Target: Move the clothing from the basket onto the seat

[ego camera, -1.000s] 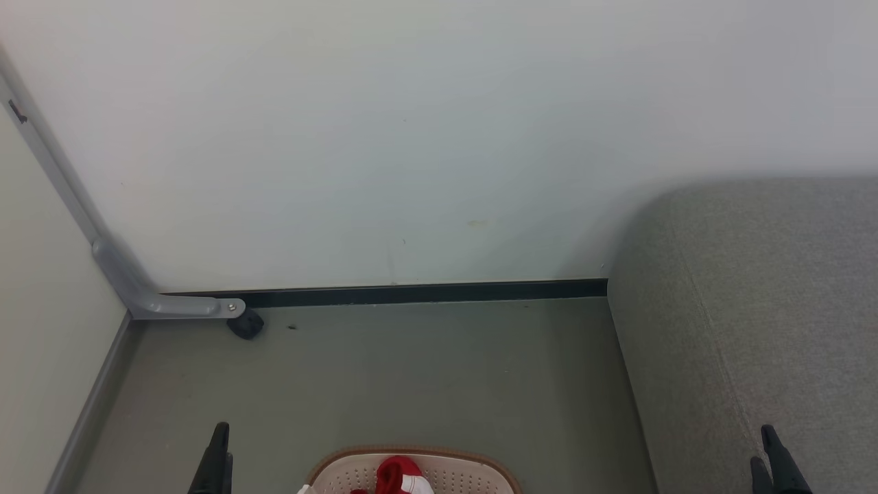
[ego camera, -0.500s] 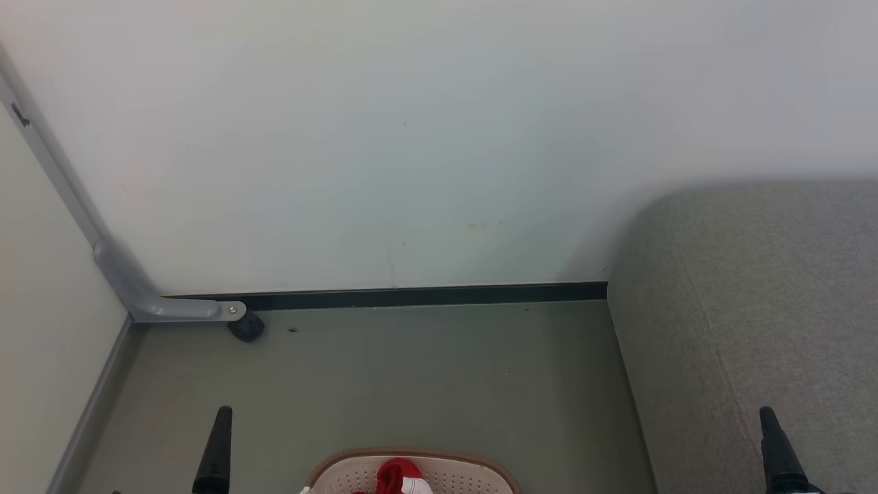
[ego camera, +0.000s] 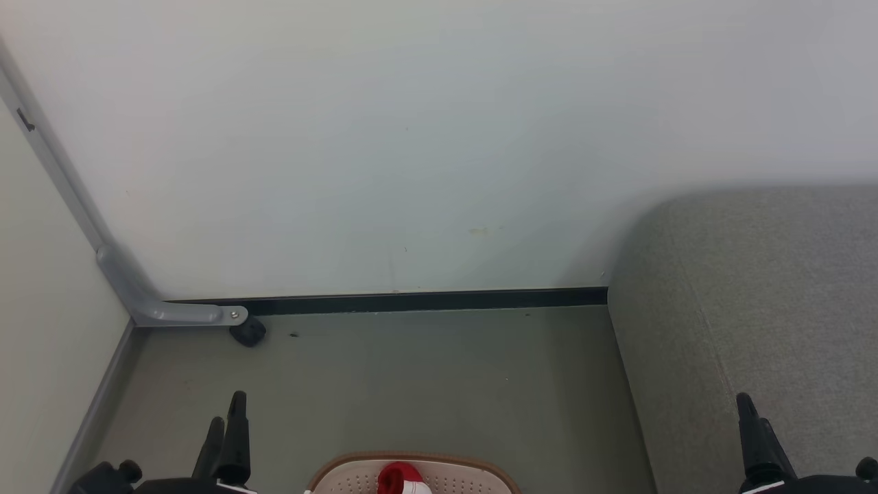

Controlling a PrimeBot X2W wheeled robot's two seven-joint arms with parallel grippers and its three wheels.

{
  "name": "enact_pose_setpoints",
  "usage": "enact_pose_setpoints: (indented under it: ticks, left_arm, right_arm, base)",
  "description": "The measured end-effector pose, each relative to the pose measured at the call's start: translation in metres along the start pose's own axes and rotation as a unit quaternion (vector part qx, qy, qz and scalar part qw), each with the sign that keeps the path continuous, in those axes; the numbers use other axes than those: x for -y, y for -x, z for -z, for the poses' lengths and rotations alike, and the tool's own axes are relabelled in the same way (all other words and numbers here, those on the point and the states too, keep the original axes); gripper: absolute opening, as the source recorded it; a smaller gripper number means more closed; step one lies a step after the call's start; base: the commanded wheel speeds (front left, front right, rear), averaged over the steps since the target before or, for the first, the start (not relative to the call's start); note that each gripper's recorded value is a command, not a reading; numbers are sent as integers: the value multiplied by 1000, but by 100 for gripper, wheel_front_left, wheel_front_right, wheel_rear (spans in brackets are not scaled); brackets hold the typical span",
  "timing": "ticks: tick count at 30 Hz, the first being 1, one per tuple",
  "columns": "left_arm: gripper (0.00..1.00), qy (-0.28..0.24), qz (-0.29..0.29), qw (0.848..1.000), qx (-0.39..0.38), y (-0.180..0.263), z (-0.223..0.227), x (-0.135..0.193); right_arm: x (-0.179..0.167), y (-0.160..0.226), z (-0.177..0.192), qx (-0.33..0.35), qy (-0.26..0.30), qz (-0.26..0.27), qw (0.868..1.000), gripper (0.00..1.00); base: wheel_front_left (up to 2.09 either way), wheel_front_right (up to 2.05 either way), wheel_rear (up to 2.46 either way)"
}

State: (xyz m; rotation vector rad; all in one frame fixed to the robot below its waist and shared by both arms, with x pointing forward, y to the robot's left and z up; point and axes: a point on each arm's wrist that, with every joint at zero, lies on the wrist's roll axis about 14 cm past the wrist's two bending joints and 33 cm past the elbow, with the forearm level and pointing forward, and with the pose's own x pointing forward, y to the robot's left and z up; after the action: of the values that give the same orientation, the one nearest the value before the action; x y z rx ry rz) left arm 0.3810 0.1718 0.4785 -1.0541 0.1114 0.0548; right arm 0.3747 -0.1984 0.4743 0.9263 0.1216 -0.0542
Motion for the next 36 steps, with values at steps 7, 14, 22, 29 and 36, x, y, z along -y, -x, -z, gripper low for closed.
enact_pose_setpoints:
  ticks: [7, 14, 22, 29, 36]
  left_arm:
    - [100, -61, 19, 998, -3, -2, 3, 12]
    - [100, -133, 30, 991, -4, -1, 7, 17]
    - [100, -205, 39, 978, -12, 1, 18, 20]
    - [100, -263, 44, 964, -17, 3, 27, 19]
    - [100, -309, 38, 950, -18, 3, 33, 14]
  right_arm:
    - [-3, 1, 2, -7, 68, -9, 998, 100]
    - [-6, 3, 5, -11, 140, -18, 990, 100]
    - [-8, 4, 9, -13, 210, -29, 977, 100]
    - [-10, 6, 14, -16, 268, -40, 962, 100]
    - [-14, 3, 12, -8, 324, -51, 945, 100]
  base:
    - [0, 0, 0]
    - [0, 0, 0]
    - [0, 0, 0]
    - [0, 0, 0]
    - [0, 0, 0]
